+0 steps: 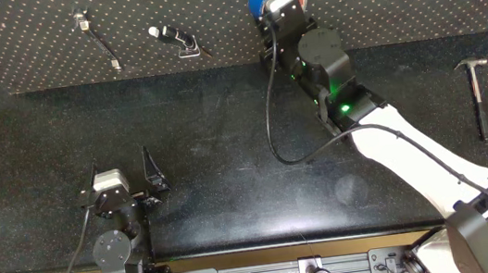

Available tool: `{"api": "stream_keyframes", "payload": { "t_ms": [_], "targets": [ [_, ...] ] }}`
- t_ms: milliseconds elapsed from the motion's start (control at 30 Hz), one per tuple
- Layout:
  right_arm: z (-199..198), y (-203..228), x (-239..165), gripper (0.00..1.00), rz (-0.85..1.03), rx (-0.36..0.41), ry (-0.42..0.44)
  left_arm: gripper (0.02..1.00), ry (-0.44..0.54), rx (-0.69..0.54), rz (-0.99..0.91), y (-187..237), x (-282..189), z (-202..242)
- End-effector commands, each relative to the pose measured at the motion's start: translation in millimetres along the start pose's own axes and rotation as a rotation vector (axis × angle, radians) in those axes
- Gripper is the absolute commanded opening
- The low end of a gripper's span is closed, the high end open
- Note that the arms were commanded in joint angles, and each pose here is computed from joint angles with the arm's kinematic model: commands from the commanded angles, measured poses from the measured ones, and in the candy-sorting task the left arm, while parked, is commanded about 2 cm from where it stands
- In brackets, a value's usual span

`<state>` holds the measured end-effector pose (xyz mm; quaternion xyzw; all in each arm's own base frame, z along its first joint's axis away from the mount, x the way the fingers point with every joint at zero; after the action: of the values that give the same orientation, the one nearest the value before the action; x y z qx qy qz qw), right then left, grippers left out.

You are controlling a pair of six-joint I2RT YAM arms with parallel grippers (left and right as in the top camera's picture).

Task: Place Tools Onto Pegboard

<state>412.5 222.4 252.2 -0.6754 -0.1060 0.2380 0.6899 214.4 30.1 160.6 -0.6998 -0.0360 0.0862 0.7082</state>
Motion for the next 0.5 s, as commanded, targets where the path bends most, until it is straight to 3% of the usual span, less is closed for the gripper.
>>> {"api": "stream_keyframes", "payload": {
  "t_ms": [33,100,133,233,300,500],
  "targets": [
    [2,-2,4,0.632,-0.008,-0.012,0.001,0.996,0.002,0.017,0.003,1,0,0],
    [3,-8,-2,0.912,-0.012,0.015,-0.004,0.996,0.002,0.017,0.003,1,0,0],
    [4,-13,-10,0.972,-0.003,0.014,-0.009,0.996,0.002,0.017,0.003,1,0,0],
    [-14,-30,-67,0.976,0.093,0.031,0.044,0.996,0.002,0.017,0.003,1,0,0],
    [-52,-25,-119,0.978,0.199,0.079,0.159,0.996,0.002,0.017,0.003,1,0,0],
    [-132,69,-224,0.982,0.706,0.231,0.467,0.993,0.002,0.017,0.003,1,0,0]
  ]
}}
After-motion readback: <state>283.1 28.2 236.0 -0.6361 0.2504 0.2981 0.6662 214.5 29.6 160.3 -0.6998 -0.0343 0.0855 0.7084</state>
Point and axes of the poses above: each gripper's point midway between its finger pads, its own x axis out along the fingers, its own z axis along the line the jaws close on, y = z × x, the point moved 3 cm from there along -x, back along the fingers, and after that the axes turned 3 degrees about x, right-handed, at the moved point
